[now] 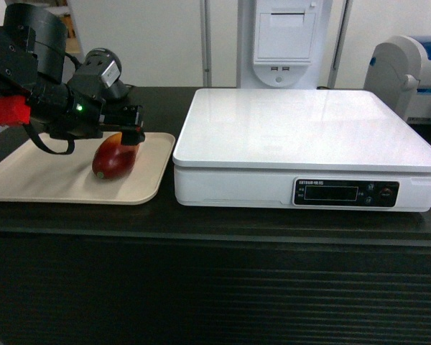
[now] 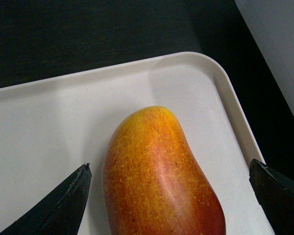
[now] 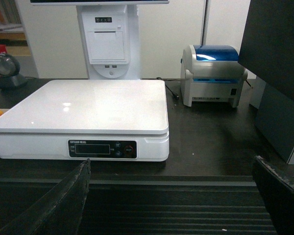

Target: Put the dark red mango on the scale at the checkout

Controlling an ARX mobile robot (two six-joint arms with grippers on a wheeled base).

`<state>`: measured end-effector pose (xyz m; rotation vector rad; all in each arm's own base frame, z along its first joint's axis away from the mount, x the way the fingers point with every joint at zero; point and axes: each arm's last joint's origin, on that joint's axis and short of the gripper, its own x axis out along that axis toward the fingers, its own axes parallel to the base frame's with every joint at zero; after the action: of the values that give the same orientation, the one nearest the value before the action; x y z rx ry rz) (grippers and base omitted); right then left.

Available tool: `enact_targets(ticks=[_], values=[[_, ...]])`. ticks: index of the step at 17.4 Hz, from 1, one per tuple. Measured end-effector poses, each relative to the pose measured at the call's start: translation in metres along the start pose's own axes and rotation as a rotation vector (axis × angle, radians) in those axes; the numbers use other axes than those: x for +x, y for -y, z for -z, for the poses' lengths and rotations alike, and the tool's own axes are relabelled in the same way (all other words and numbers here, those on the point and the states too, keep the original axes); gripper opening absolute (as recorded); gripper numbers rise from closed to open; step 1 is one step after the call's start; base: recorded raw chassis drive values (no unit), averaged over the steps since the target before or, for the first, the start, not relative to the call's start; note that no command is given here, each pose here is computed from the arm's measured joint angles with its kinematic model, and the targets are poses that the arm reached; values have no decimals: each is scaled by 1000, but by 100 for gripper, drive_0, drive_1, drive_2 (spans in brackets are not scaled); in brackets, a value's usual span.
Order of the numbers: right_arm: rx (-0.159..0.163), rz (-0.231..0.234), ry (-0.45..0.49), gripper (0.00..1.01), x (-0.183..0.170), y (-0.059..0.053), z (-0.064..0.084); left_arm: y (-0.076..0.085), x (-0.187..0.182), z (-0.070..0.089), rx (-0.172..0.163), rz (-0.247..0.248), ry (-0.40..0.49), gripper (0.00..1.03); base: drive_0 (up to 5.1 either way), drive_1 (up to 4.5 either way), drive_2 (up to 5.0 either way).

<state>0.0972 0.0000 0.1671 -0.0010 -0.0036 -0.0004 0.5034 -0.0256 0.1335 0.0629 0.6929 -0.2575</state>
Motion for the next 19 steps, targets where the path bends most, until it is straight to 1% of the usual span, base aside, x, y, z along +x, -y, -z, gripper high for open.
enact_targets(ticks=[4, 9, 10, 12, 13, 14, 15, 19], values=[[0, 0, 0, 98, 0, 0, 0, -5, 16, 6, -9, -1, -32, 98, 0, 0, 0], [0, 0, 0, 98, 0, 0, 0, -15, 36, 13, -22, -13, -66, 98, 0, 0, 0], [0, 0, 0, 98, 0, 0, 0, -16, 37, 12, -22, -15, -68, 98, 0, 0, 0], [0, 0, 0, 98, 0, 0, 0, -17, 41, 10, -8, -25, -61, 98, 0, 0, 0], [0, 0, 0, 98, 0, 0, 0, -17, 41, 10, -3, -27, -58, 92, 0, 0, 0], [0, 0, 0, 98, 0, 0, 0, -17, 41, 10, -3, -24, -61, 83, 0, 0, 0], [0, 0, 0, 98, 0, 0, 0, -17, 41, 8, -1, -23, -58, 71, 0, 0, 0], [0, 0, 0, 98, 0, 0, 0, -16, 36, 12, 24, -25, -36, 70, 0, 0, 0]])
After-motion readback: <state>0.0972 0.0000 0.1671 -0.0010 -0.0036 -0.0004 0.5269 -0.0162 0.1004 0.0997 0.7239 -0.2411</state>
